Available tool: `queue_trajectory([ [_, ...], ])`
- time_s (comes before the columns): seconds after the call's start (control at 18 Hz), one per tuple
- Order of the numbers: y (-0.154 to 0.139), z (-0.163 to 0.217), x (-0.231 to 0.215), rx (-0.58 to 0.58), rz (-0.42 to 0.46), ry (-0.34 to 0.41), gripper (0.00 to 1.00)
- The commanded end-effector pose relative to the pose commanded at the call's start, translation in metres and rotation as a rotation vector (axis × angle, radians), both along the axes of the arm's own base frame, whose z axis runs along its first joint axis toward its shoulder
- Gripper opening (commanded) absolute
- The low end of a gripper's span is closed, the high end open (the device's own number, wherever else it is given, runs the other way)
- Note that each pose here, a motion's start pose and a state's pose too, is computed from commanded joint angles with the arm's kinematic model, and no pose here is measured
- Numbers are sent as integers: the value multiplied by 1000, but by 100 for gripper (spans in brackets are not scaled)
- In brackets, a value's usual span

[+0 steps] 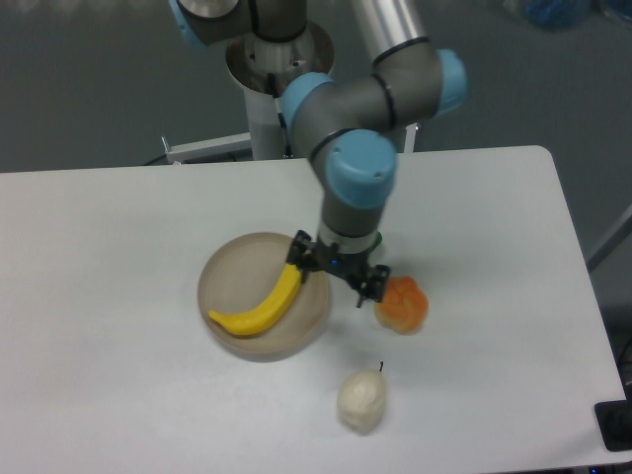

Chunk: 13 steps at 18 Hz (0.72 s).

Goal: Pick up the banana from the plate
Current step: 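Move the open gripper over the plate above the banana, then lower the gripper onto the banana's middle and close it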

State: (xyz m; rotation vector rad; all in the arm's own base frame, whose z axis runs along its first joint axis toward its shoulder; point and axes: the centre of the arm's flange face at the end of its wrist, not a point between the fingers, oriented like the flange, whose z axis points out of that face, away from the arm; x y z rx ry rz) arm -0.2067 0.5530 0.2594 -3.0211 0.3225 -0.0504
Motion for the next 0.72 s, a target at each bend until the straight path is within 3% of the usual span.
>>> queue_trajectory([
  [0.72,-12,-45,43,-29,-3,-3,100],
])
